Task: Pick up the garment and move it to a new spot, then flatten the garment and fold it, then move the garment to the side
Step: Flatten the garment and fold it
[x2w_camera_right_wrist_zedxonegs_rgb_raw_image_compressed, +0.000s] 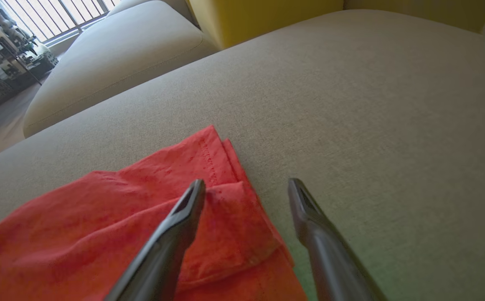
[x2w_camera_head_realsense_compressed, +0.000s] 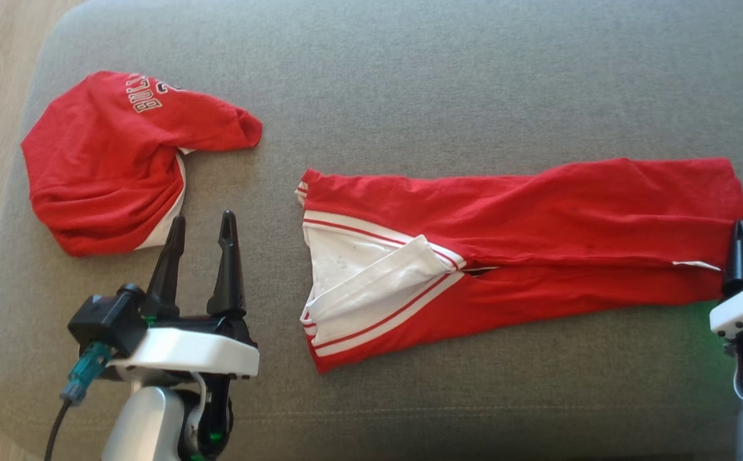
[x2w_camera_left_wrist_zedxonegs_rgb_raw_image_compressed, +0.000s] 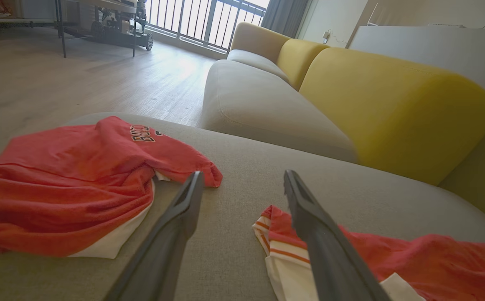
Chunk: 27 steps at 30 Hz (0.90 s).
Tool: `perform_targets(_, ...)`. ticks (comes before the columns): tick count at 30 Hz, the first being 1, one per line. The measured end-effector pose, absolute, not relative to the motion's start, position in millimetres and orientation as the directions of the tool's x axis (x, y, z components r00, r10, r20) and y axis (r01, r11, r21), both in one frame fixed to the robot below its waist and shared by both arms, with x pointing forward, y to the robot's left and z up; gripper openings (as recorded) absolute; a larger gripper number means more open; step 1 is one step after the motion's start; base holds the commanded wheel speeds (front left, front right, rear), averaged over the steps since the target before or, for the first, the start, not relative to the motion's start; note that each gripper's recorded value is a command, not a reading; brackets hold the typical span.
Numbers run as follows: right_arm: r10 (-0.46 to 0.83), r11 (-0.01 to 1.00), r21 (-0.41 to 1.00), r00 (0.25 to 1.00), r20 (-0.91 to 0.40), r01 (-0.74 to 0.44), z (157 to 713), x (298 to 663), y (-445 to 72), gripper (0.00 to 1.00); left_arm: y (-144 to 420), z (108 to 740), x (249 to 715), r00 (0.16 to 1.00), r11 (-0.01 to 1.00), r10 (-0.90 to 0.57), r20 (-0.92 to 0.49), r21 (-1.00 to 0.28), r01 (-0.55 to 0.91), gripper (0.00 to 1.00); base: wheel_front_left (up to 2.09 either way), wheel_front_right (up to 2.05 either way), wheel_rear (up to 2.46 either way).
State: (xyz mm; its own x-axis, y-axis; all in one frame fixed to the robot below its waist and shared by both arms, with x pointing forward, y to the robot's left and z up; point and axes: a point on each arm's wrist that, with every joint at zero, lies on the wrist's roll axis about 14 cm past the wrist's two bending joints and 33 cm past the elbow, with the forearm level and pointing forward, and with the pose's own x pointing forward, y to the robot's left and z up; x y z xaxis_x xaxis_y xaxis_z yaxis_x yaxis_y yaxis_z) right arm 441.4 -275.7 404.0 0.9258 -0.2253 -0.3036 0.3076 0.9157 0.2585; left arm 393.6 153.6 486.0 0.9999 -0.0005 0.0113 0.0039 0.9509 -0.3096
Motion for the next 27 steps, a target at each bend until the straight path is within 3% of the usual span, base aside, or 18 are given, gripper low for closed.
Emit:
perform_targets(10, -0.195, 0.917, 0.234, 0.873, -0.446, 0.324, 370.6, 446.3, -268.8, 1.0, 158.4, 480.0, 394.1, 1.0, 0.954, 0.01, -0.005, -0.3, -0.011, 1.0, 0.0, 0.0, 0.0)
perform_targets(18, -0.188, 0.908, 0.248, 0.857, -0.48, 0.337, 365.7, 449.5, -266.6, 1.0, 157.4, 480.2, 395.9, 1.0, 0.956, 0.005, -0.003, -0.292, -0.006, 1.0, 0.0, 0.0, 0.0)
perform_targets(19, -0.182, 0.908, 0.251, 0.857, -0.483, 0.335, 365.7, 450.2, -265.0, 0.94, 157.7, 480.4, 396.1, 1.0, 0.956, 0.006, -0.002, -0.292, -0.006, 1.0, 0.0, 0.0, 0.0)
perform_targets(21, -0.169, 0.909, 0.259, 0.856, -0.489, 0.328, 365.5, 450.6, -261.9, 0.05, 158.0, 481.5, 396.7, 1.0, 0.957, 0.002, 0.003, -0.289, -0.001, 1.0, 0.0, 0.0, 0.0)
perform_targets(22, -0.164, 0.908, 0.262, 0.855, -0.492, 0.326, 365.2, 450.1, -260.6, 0.0, 158.2, 482.1, 396.8, 1.0, 0.958, 0.002, 0.005, -0.285, 0.0, 1.0, 0.0, 0.0, 0.0)
perform_targets(27, -0.143, 0.919, 0.253, 0.854, -0.5, 0.302, 366.5, 447.7, -257.4, 0.0, 156.1, 485.5, 396.6, 1.0, 0.958, -0.007, 0.016, -0.287, 0.011, 1.0, 0.0, 0.0, 0.0)
